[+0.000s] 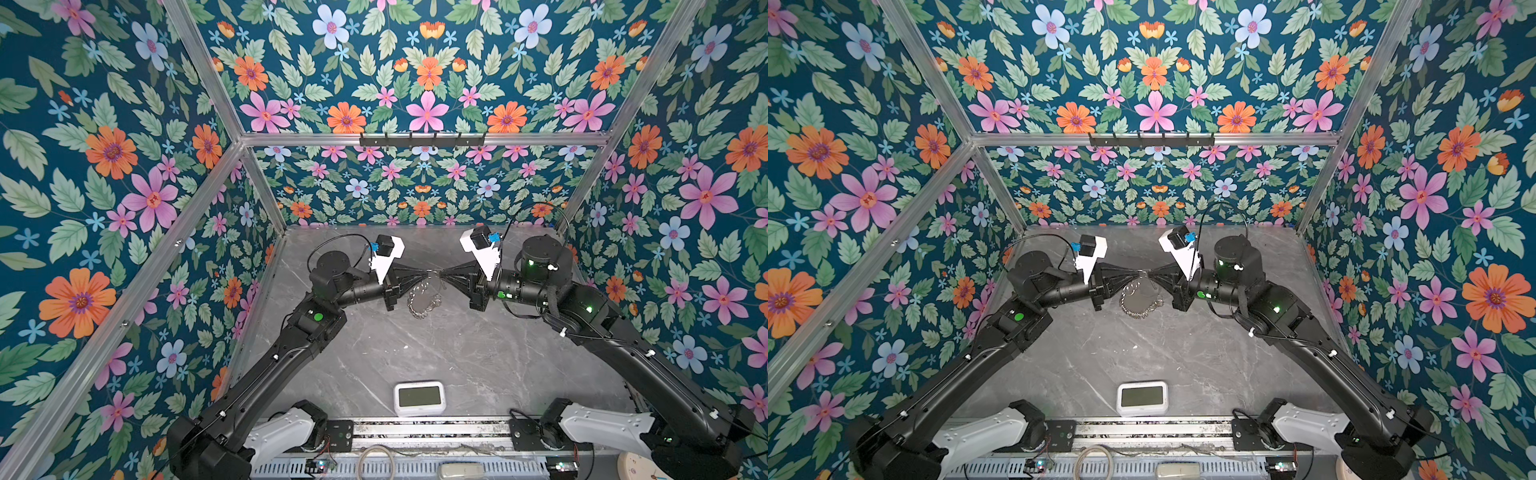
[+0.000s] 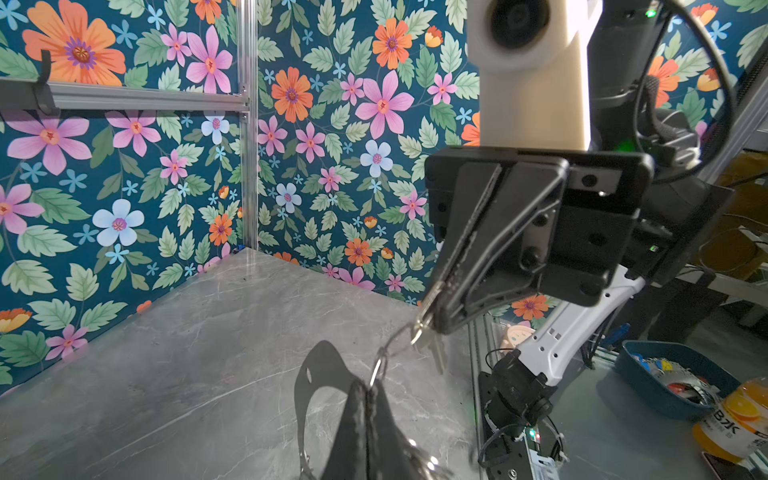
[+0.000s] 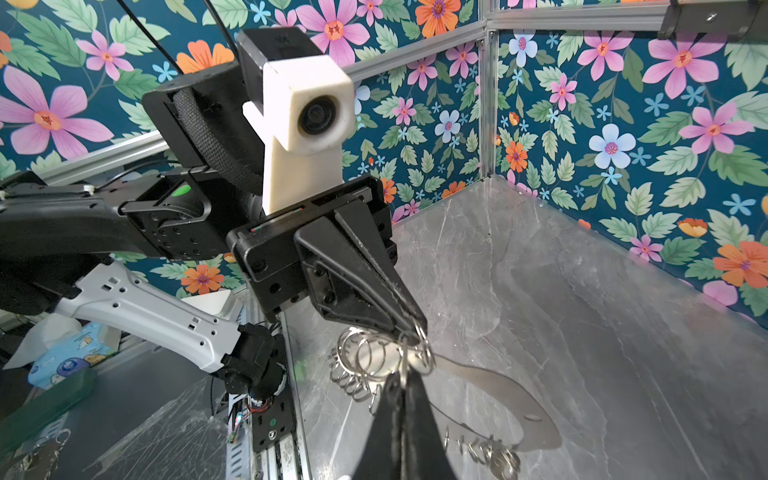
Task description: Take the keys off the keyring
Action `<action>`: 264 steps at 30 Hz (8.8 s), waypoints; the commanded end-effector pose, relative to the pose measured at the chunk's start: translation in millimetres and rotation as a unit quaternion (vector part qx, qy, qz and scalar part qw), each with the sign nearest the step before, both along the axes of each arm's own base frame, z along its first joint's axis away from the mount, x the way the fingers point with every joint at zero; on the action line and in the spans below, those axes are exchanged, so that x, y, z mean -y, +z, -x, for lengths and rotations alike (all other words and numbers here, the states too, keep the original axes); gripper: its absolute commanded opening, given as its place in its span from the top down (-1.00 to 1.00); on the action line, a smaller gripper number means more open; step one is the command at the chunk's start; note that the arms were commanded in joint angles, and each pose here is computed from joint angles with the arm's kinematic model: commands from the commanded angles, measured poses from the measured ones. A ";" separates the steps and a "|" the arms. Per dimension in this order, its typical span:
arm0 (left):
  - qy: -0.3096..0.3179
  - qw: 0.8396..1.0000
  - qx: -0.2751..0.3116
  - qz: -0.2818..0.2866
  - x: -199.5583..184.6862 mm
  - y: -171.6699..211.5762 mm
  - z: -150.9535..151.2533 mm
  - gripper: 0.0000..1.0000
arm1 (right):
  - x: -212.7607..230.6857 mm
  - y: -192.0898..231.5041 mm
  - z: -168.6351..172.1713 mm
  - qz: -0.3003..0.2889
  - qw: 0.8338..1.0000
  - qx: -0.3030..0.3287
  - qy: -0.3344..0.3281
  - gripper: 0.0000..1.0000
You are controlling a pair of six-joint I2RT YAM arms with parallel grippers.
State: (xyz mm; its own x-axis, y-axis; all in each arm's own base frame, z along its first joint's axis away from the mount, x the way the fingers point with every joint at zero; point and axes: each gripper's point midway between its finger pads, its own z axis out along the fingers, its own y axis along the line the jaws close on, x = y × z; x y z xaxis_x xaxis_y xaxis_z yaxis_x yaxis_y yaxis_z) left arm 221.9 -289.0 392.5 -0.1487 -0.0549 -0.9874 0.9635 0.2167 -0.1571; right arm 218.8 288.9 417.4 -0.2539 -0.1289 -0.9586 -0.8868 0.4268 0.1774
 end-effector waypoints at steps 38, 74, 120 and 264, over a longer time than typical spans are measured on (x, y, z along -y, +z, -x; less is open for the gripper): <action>0.018 0.995 0.034 0.091 -3.7 11.2 -2.0 1.00 | -62.3 24.0 12.6 0.055 0.997 -0.026 0.045 1.00; 0.006 0.990 0.085 0.112 -16.5 20.5 22.8 1.00 | -19.3 51.5 17.7 0.021 1.000 0.020 -0.010 0.15; -0.026 0.993 0.047 0.104 -12.5 23.1 29.8 1.00 | -25.7 -4.3 0.8 -0.051 0.978 -0.076 0.187 0.73; 0.081 0.989 -0.089 0.089 -26.4 23.9 -15.1 1.00 | 41.6 -101.5 -26.9 -0.035 0.995 -0.094 -0.015 0.06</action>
